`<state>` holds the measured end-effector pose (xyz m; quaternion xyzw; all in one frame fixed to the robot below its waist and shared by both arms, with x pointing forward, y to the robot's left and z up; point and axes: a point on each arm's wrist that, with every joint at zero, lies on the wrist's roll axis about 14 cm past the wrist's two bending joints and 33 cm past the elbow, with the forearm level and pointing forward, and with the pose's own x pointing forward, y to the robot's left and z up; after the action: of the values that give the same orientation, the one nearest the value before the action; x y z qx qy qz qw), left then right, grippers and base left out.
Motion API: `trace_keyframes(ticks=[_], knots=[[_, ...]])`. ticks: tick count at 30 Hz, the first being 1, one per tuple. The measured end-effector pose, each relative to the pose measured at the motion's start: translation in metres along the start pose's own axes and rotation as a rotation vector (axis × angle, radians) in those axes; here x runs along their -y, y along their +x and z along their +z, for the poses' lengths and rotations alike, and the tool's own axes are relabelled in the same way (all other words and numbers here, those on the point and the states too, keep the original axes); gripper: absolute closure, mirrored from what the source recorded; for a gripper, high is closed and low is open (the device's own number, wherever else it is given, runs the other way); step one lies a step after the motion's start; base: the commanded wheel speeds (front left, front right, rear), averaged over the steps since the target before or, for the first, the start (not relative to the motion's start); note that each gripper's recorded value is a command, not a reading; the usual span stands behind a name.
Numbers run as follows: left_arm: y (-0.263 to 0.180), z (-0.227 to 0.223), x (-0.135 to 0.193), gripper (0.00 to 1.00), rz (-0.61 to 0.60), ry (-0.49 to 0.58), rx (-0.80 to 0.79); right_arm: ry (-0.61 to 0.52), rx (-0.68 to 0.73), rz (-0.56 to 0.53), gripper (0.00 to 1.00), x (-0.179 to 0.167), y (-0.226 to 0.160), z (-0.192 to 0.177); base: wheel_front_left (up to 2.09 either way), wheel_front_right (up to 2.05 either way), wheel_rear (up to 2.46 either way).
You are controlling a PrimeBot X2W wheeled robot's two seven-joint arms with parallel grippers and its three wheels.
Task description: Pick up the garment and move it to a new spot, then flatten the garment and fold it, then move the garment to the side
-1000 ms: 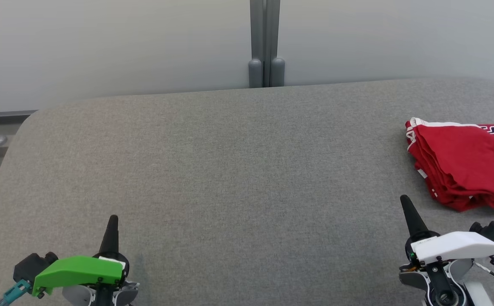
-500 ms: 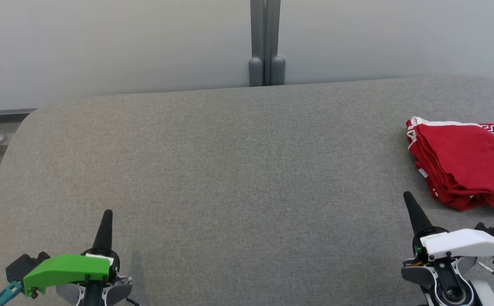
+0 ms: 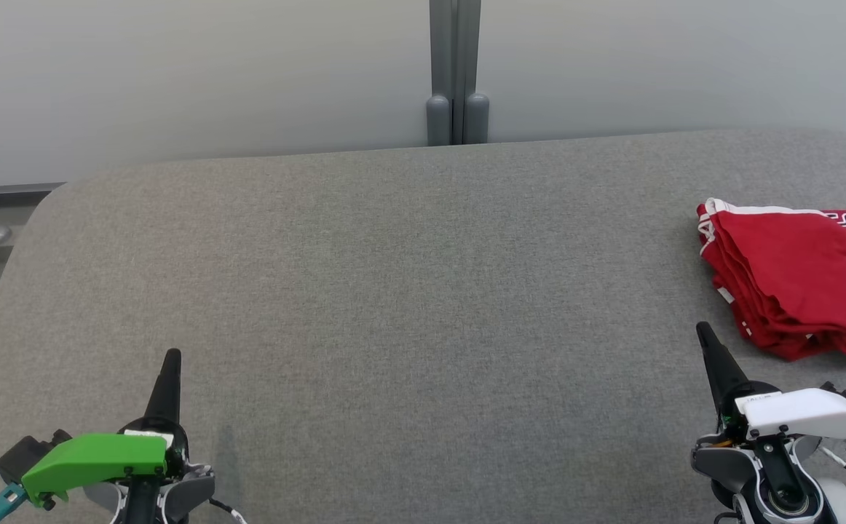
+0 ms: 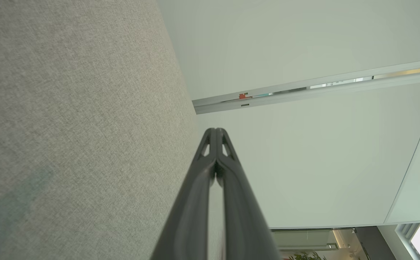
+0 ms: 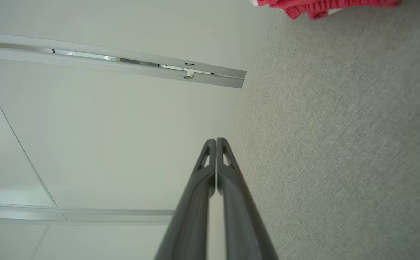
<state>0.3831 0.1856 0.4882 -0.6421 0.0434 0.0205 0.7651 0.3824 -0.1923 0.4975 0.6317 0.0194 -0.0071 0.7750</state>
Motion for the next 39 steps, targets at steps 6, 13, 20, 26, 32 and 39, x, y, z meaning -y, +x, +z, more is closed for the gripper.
trace_keyframes(ticks=[6, 13, 20, 26, 32, 39], knots=[[0.001, 0.004, 0.003, 1.00, -0.015, -0.041, 0.007, 0.045, 0.005, 0.003, 1.00, 0.000, 0.001, 0.002, 0.00, 0.00, 0.00], [0.001, 0.007, 0.005, 1.00, -0.032, -0.082, 0.013, 0.095, 0.008, 0.009, 1.00, -0.002, 0.002, 0.004, 0.00, 0.00, 0.00], [0.001, 0.012, 0.007, 1.00, -0.048, -0.123, 0.023, 0.142, 0.012, 0.016, 1.00, -0.003, 0.003, 0.006, 0.00, 0.00, 0.00], [0.002, 0.015, 0.010, 1.00, -0.065, -0.153, 0.028, 0.182, 0.015, 0.021, 1.00, -0.004, 0.004, 0.008, 0.00, 0.00, 0.00], [0.002, 0.018, 0.012, 1.00, -0.077, -0.177, 0.034, 0.207, 0.018, 0.028, 1.00, -0.005, 0.005, 0.009, 0.00, 0.00, 0.00], [0.002, 0.018, 0.013, 1.00, -0.080, -0.177, 0.034, 0.207, 0.018, 0.028, 1.00, -0.005, 0.005, 0.009, 0.00, 0.00, 0.00]])
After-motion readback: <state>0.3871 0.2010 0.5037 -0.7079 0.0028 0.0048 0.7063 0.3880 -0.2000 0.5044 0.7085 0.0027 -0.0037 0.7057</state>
